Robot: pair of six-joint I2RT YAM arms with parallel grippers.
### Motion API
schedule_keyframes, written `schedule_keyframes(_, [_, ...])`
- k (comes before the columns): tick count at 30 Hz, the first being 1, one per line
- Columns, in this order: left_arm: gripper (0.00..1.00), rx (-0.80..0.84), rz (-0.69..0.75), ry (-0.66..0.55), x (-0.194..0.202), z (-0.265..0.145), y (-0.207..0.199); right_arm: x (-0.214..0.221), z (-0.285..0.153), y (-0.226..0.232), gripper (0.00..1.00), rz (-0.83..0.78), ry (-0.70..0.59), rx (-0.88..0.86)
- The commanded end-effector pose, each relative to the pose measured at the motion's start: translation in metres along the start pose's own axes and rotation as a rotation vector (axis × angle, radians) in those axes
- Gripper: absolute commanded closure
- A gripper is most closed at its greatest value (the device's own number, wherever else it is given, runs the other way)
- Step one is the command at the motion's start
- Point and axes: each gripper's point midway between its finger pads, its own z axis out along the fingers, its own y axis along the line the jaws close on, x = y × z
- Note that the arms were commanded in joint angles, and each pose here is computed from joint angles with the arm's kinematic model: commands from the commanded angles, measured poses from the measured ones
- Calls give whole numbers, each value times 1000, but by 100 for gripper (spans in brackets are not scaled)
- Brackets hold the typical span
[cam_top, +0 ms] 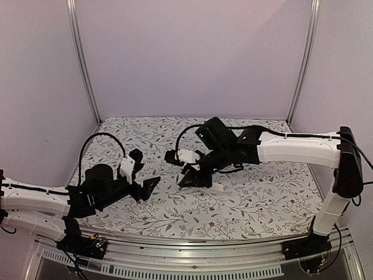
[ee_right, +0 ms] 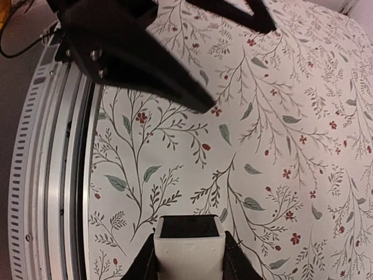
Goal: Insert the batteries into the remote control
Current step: Pick up the remote control from the center of the board, then pass from the right arm to the left
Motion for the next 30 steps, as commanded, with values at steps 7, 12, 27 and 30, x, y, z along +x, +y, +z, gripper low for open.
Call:
schedule_keyframes(7, [14,407,69,-362,-119,-23,-102,-162,-185,13,94,-37,-793,-2])
schedule_keyframes(12, [9,500,20,-453,-172,-17,-128,-181,-224,30,95,-75,-926,-53])
schedule_keyframes(27, [74,623,-93,-472,-202,-14,-150,-177,-244,40,94,-72,-998,-61])
schedule_keyframes(30, [93,633,-105,-460,-202,-13,-153,-178,-243,39,94,-69,-999,-60])
